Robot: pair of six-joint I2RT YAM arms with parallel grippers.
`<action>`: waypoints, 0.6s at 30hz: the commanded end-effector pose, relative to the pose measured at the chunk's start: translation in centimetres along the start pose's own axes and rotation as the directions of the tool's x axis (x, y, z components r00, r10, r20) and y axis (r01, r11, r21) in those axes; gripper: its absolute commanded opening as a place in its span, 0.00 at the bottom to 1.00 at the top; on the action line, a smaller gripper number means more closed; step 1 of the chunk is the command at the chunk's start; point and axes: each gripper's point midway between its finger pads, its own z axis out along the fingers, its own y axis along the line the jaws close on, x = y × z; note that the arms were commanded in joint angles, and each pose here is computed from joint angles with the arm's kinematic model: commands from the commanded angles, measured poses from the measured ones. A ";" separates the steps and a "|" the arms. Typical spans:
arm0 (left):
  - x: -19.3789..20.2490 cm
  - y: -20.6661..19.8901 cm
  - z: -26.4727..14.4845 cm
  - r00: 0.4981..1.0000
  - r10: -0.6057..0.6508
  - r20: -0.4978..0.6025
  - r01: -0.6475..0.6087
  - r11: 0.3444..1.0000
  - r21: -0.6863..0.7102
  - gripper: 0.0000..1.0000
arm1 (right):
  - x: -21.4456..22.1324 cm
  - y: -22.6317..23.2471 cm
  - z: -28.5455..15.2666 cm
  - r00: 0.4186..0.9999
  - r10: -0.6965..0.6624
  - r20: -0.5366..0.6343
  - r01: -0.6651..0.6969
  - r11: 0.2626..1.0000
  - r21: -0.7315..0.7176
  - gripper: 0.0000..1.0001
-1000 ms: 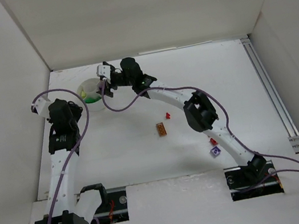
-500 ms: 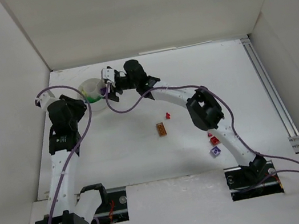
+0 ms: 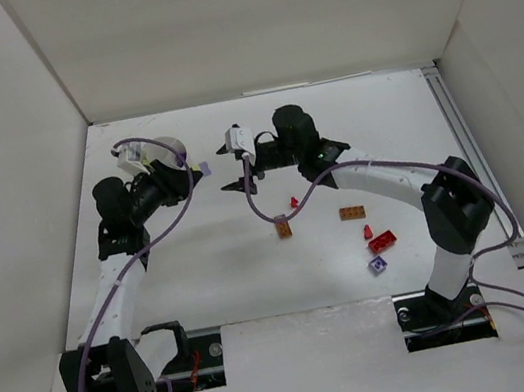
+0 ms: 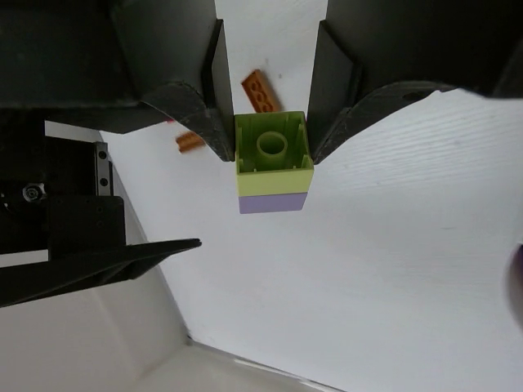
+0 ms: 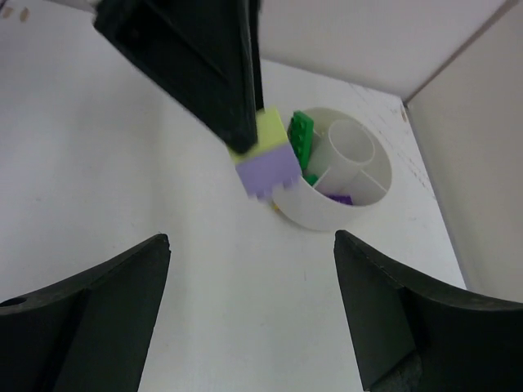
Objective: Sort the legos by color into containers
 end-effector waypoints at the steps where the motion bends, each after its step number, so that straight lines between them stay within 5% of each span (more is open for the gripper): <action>1: 0.7 -5.7 -0.7 0.993 0.114 -0.037 -0.096 0.942 0.321 0.00 | -2.4 2.2 0.9 0.999 0.001 0.047 -0.001 1.000 0.006 0.85; 9: 1.5 -9.0 -2.1 0.977 0.211 -0.037 -0.173 0.881 0.441 0.00 | -3.7 2.0 0.6 0.998 -0.030 0.061 0.028 0.999 0.034 0.82; 15: 1.7 -8.8 -2.0 0.977 0.208 -0.052 -0.164 0.879 0.447 0.00 | -4.5 2.7 0.0 0.996 -0.059 0.069 0.057 0.998 0.031 0.58; 18: 2.1 -8.2 -1.5 0.978 0.193 -0.073 -0.142 0.888 0.438 0.00 | -4.5 3.0 -0.4 0.996 -0.058 0.068 0.056 0.998 0.030 0.59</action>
